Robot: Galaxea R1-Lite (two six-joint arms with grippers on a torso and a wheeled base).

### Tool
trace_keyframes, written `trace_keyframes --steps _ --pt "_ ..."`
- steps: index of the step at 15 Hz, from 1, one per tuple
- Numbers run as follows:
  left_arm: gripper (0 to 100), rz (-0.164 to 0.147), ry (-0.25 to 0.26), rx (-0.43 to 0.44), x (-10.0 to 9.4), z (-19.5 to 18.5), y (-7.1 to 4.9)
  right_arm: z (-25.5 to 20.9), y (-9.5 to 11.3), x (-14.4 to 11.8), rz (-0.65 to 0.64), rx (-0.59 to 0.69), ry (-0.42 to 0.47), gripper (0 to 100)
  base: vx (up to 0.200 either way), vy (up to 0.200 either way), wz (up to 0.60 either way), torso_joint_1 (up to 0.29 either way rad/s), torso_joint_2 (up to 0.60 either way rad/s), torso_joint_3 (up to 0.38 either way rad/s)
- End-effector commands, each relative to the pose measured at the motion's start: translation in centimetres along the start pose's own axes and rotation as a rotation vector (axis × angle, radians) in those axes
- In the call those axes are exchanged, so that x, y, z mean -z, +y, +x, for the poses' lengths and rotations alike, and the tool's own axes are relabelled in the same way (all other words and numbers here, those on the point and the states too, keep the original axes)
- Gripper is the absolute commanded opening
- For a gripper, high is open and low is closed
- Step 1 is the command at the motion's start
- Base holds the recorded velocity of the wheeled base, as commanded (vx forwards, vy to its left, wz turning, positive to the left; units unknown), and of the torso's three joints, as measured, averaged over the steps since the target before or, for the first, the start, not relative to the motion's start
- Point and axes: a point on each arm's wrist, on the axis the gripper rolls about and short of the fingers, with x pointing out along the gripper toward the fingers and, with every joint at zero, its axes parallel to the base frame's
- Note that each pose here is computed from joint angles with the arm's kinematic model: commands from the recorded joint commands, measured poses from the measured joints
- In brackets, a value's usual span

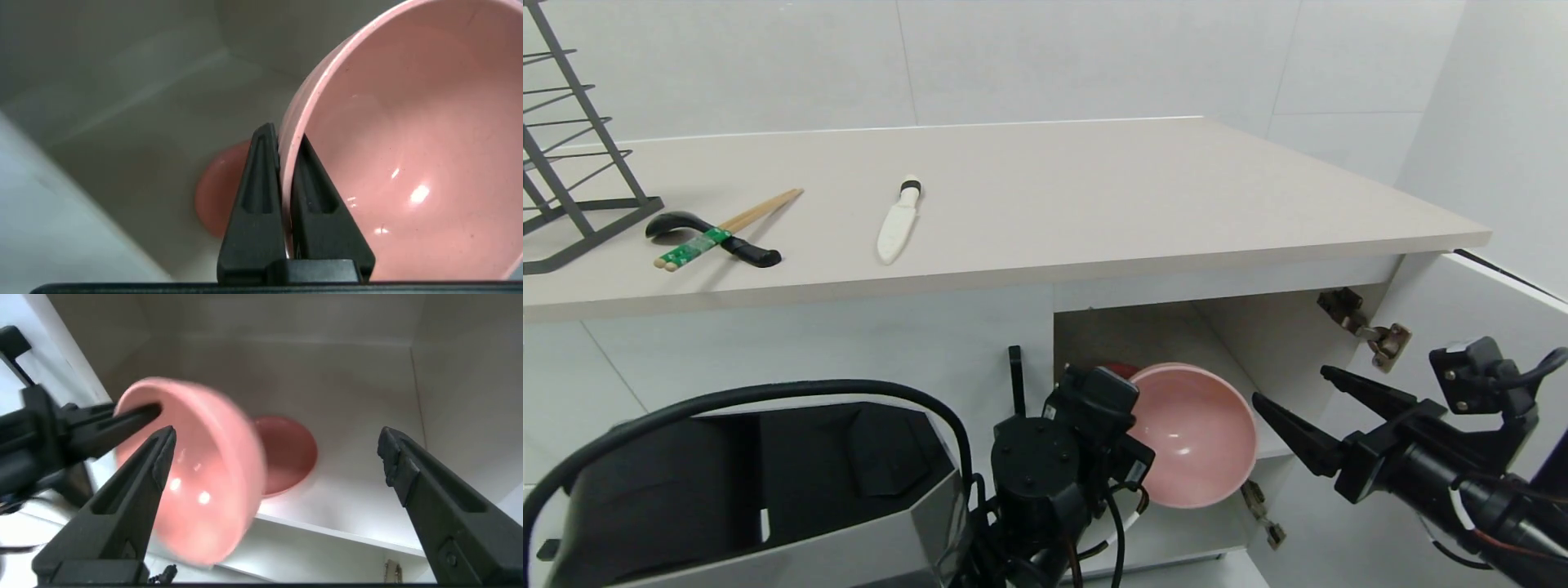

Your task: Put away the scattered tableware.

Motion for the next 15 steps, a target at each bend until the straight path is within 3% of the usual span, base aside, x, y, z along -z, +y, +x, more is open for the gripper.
trace_keyframes --steps 1,5,6,8,9,15 --pt "0 -0.004 -0.020 -0.055 0.3 1.4 -0.5 0.1 0.0 0.1 0.000 0.001 0.005 100 0.000 0.000 0.00 0.000 0.00 0.000" --pt "0 -0.032 -0.062 -0.090 -0.6 2.0 -0.6 0.7 -0.2 1.0 0.006 0.009 0.057 100 0.000 0.000 0.00 0.000 0.00 0.000" --pt "0 -0.053 -0.061 -0.088 -0.5 2.0 -0.6 0.9 -0.3 1.3 0.008 0.012 0.072 100 0.000 0.000 0.00 0.000 0.00 0.000" --pt "0 -0.128 -0.072 -0.062 -0.8 1.8 -1.4 1.1 -0.3 1.6 0.009 0.015 0.087 100 0.000 0.000 0.00 0.000 0.00 0.000" --pt "0 -0.146 -0.075 -0.057 -0.9 1.7 -1.6 1.2 -0.5 1.8 0.011 0.022 0.097 100 0.000 0.000 0.00 0.000 0.00 0.000" --pt "0 -0.152 -0.105 -0.068 -1.6 2.2 -1.6 3.1 -2.1 2.1 0.019 0.087 0.098 100 0.000 0.000 0.00 0.000 0.00 0.000"
